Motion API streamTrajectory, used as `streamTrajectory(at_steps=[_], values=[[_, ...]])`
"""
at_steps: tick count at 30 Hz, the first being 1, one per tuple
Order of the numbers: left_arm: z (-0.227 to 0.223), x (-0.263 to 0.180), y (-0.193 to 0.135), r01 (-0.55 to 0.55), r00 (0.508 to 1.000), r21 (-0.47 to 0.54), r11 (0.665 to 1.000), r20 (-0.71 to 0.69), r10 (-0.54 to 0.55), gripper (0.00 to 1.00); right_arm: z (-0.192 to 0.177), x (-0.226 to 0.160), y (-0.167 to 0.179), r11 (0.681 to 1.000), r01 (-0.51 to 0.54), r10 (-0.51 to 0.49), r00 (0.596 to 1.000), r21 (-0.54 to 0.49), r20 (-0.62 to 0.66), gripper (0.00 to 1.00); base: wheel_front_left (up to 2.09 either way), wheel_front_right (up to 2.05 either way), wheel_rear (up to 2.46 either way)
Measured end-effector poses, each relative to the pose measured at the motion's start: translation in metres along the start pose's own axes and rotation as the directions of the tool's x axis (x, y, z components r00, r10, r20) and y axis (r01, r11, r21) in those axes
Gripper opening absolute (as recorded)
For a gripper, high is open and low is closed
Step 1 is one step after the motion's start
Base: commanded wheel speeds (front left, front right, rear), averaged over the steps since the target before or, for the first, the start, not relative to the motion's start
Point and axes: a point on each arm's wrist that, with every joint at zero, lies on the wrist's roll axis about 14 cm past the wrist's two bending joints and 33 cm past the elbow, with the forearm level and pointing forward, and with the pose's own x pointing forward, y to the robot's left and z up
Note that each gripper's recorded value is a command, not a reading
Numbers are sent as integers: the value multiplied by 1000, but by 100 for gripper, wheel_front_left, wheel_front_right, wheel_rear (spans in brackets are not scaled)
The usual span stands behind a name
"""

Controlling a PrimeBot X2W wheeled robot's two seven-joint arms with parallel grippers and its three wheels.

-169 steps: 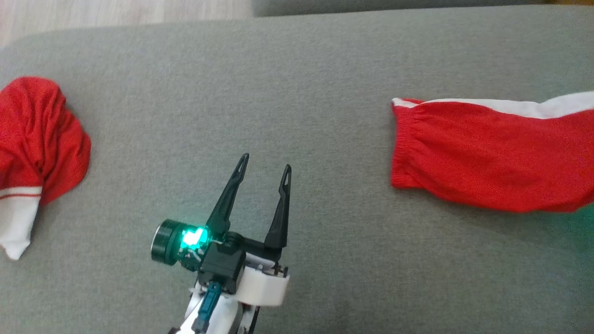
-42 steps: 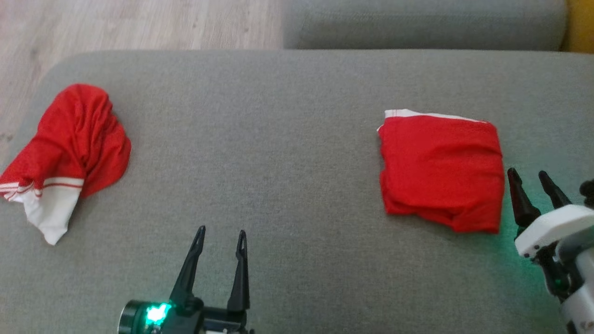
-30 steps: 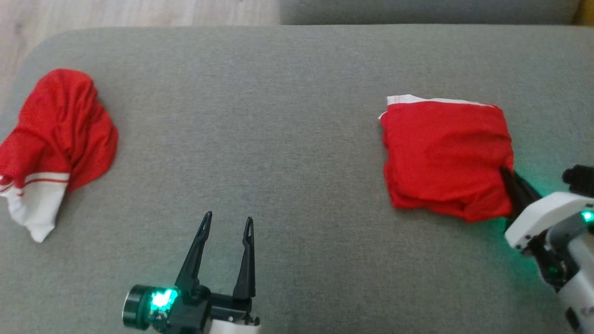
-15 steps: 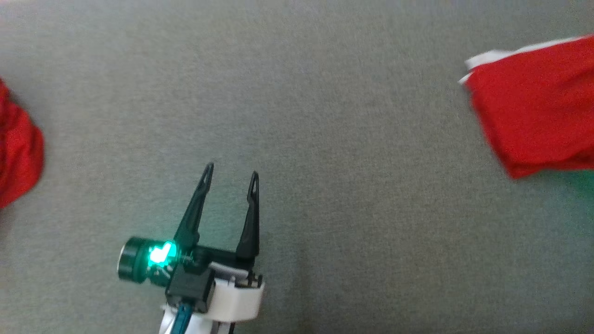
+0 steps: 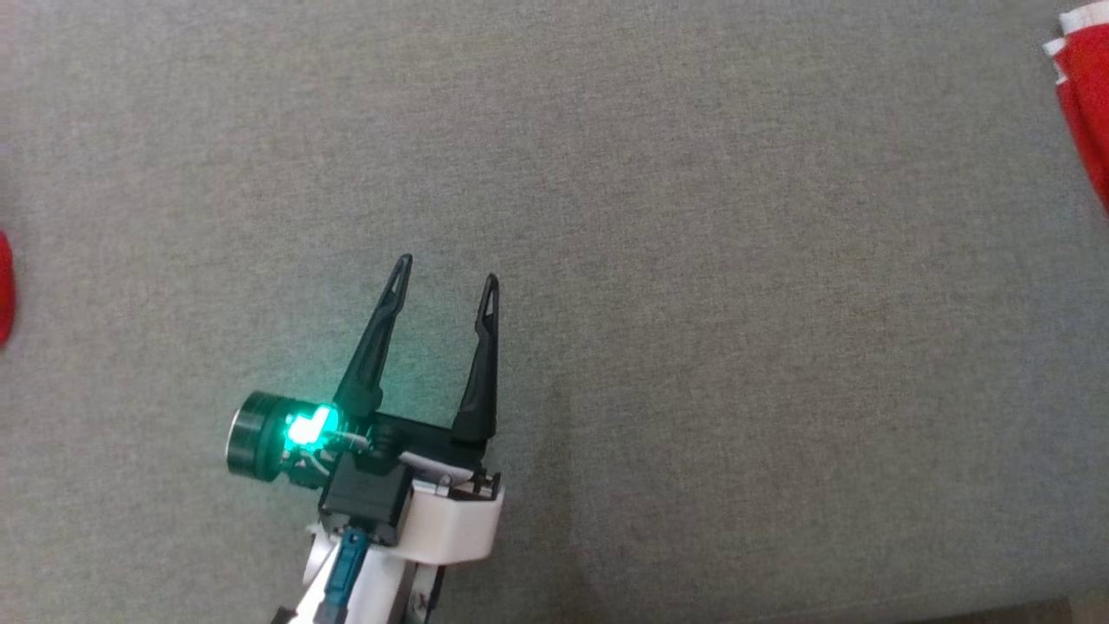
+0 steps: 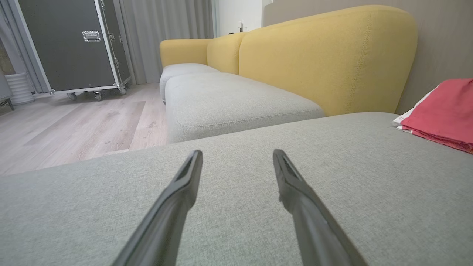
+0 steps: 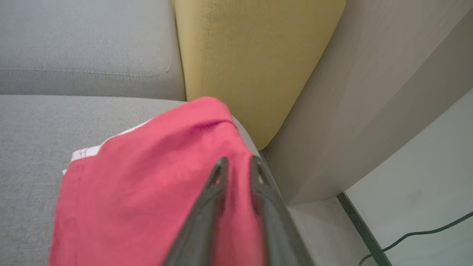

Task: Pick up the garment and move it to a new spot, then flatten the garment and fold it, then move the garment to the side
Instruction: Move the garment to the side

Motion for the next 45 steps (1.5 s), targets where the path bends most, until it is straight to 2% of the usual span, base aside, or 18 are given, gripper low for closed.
streamTrajectory(at_steps=[4,10,13,18,25,29,33,35,39,45], values=[[5,-4,1,-7,1000,14,1000,6,7,100,2,0,8,1000,6,-6,1000,8,20,100,0,0,0],[26,-16,4,-34,998,41,999,47,32,100,5,-10,61,995,-86,82,995,59,64,100,0,0,0],[29,-32,5,-57,998,35,998,40,56,100,1,-27,95,983,-158,150,985,91,85,100,0,0,0],[37,-60,9,-98,994,16,995,41,98,100,-15,-71,148,949,-278,264,958,147,110,100,0,0,0],[48,-103,25,-192,980,-14,981,59,192,100,1,-133,200,892,-411,361,898,187,251,100,0,0,0],[55,-122,38,-247,965,-15,969,83,248,100,10,-168,223,864,-472,401,855,174,328,100,0,0,0],[67,-137,53,-306,944,-13,952,127,305,100,27,-200,240,841,-515,413,809,164,419,100,0,0,0],[68,-145,57,-324,937,-9,946,131,323,100,32,-208,240,842,-514,400,799,164,449,100,0,0,0],[64,-159,61,-349,930,-5,937,124,347,100,32,-222,235,853,-493,368,800,169,473,100,0,0,0],[61,-168,59,-340,933,-8,941,121,338,100,21,-234,233,865,-473,353,812,169,465,100,0,0,0]])
